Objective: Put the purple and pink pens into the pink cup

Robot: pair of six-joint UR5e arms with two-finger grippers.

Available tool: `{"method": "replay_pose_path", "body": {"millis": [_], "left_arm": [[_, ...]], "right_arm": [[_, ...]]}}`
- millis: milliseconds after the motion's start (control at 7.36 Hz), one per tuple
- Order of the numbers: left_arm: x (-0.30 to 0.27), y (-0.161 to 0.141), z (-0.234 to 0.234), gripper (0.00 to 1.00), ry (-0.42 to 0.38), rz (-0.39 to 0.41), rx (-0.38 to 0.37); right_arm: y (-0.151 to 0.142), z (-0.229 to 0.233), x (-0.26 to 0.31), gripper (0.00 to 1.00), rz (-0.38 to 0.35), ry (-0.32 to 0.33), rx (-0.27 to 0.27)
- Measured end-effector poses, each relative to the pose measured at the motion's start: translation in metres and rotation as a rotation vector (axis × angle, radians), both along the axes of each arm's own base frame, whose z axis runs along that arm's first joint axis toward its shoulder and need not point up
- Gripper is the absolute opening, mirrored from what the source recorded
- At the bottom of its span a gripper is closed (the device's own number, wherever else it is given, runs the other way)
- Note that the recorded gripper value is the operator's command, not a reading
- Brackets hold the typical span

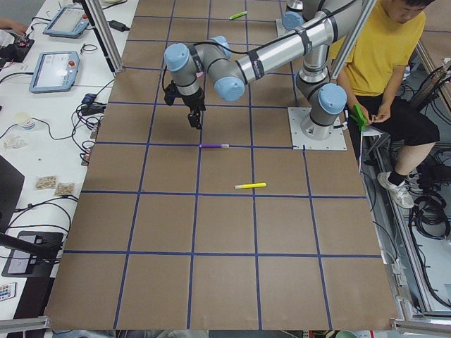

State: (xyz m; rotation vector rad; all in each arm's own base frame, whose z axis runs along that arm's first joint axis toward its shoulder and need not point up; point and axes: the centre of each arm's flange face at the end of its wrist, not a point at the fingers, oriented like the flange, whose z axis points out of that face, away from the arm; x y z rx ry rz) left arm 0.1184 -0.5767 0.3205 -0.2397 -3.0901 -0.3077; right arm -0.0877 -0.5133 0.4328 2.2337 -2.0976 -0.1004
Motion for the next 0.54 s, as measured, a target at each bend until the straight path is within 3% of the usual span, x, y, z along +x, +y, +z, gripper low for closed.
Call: {"method": "replay_pose_path", "body": {"millis": [272,544], "left_arm": [[0.024,-0.021,-0.057,1.0,0.01,-0.039,0.007],[0.03,-0.032,-0.104,1.0,0.026,-0.017,0.051]], "right_arm": [[0.001,0.015,0.129,0.0,-0.016,0.052,-0.044],[0.001,0.009,0.244,0.0,-0.053,0.083,-0.128]]}}
